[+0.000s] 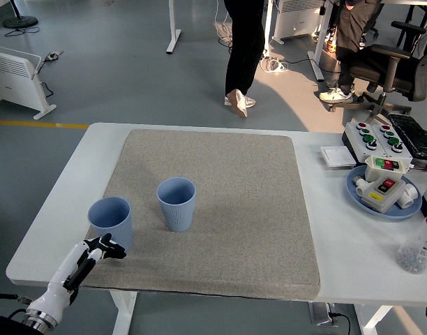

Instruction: Push cup pick cup insert cup

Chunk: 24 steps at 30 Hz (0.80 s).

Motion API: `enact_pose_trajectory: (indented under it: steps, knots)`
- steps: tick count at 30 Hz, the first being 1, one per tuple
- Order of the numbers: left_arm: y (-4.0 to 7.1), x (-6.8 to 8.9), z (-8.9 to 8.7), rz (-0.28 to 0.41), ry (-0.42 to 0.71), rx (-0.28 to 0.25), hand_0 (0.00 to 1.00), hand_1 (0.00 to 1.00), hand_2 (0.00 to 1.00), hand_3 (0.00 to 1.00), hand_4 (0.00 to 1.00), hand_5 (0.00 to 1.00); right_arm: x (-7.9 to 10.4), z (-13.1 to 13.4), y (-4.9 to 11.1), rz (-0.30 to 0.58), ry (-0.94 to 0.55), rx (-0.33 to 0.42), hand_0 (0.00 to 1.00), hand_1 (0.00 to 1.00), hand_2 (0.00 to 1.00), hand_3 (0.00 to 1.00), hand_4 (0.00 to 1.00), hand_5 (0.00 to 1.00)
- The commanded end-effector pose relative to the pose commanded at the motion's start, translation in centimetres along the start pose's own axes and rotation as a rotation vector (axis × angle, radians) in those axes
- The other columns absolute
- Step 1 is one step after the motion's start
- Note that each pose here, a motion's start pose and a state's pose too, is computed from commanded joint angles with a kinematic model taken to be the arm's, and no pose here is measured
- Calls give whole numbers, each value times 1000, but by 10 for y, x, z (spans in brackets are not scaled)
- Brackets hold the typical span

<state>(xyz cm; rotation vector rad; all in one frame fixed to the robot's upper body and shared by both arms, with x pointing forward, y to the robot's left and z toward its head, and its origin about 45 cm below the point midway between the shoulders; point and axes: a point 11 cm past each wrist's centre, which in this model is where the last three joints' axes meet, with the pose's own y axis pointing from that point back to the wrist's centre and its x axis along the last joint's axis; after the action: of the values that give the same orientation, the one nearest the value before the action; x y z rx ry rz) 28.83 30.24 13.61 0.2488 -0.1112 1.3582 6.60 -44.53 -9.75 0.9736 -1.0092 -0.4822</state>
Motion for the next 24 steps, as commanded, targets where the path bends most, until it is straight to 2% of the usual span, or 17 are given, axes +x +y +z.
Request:
enact_pose_trajectory:
  steps: [14, 24]
  knots:
    - [-11, 4, 0, -10, -35, 2, 656, 573, 496, 452, 617, 998, -3, 1, 0, -5, 8, 0, 528, 547, 550, 533, 50, 783]
    - [-28, 5, 5, -17, -52, -17, 658, 573, 495, 451, 617, 998, -2, -4, 1, -4, 9, 10, 528, 547, 550, 533, 50, 782]
